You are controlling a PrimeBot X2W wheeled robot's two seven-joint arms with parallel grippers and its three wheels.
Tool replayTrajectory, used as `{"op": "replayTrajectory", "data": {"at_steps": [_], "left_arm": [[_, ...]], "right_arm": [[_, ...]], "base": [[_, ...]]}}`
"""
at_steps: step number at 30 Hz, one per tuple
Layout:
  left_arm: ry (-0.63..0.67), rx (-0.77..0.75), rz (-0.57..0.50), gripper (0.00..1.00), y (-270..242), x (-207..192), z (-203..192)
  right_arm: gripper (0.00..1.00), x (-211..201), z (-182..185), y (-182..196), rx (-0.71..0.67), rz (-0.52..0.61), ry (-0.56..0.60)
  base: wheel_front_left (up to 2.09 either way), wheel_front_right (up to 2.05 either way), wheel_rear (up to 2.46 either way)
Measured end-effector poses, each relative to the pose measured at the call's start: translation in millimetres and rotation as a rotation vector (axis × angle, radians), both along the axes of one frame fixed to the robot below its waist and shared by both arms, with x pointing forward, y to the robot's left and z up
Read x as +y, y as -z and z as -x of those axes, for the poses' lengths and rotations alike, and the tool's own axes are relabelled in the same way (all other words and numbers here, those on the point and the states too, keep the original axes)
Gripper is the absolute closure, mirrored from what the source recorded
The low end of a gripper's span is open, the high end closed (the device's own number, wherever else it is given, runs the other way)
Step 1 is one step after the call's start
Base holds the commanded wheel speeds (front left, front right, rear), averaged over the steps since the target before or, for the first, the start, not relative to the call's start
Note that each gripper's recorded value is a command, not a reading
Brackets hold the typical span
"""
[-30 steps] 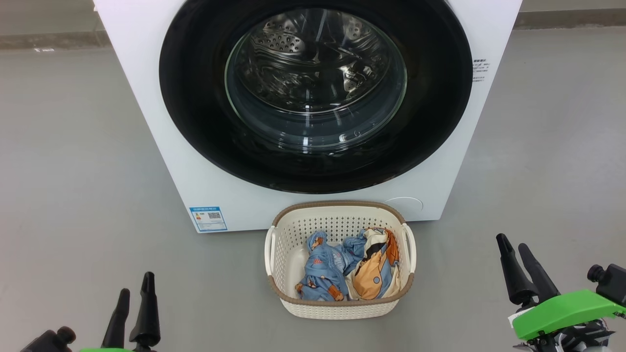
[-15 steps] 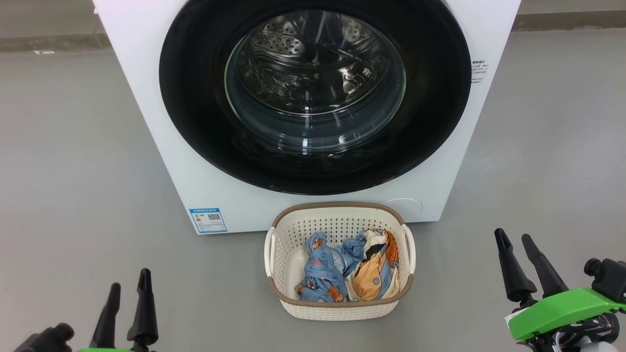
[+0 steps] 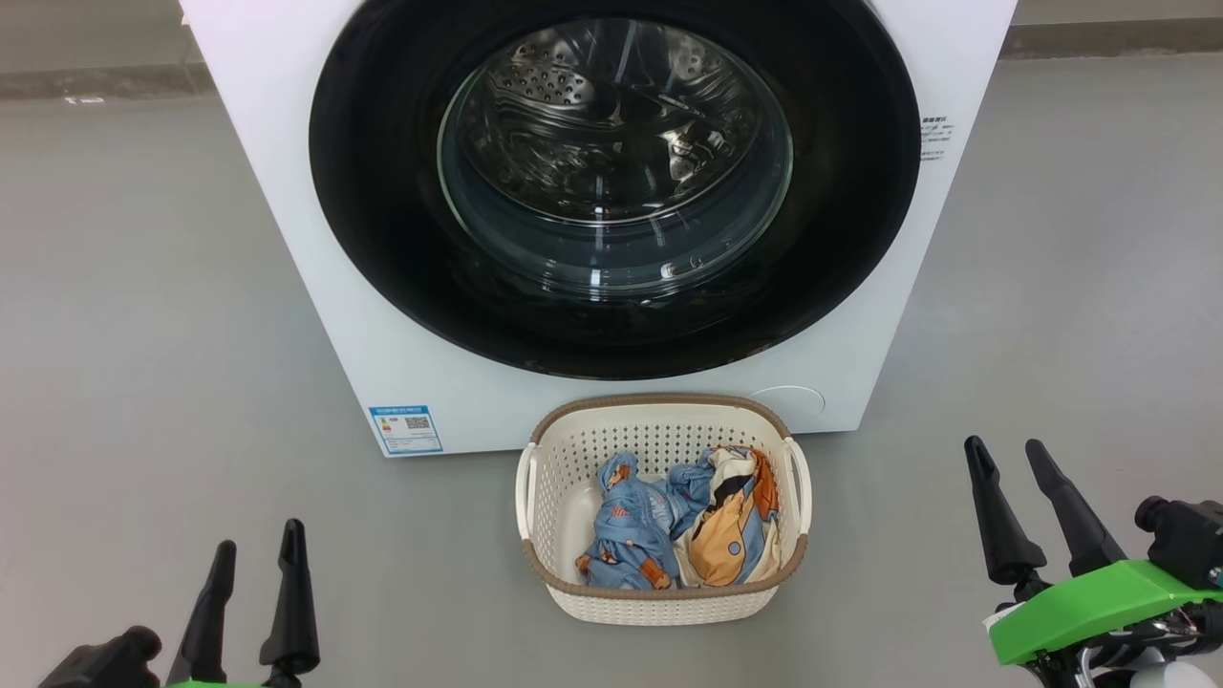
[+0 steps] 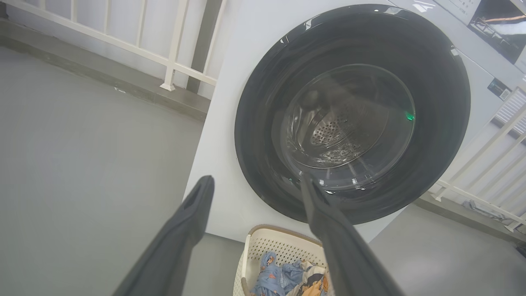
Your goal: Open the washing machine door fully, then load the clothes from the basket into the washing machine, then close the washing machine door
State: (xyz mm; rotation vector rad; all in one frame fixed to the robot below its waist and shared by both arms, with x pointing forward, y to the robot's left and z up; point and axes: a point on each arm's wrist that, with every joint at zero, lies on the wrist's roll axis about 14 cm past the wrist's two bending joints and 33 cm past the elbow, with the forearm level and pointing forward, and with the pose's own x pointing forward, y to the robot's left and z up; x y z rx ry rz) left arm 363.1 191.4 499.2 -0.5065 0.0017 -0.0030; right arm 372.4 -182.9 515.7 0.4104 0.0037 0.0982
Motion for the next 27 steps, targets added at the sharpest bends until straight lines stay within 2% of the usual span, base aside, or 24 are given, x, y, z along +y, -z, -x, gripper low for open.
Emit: {"op": "replayTrajectory", "data": {"at_steps": [27], "left_arm": [[0.031,-0.029,-0.187,0.00,-5,-3,1]], "right_arm": [[0.00,-9,7,-9,-0.073,0.225,0.028]], "base": [[0.00,0.00,0.00]]}}
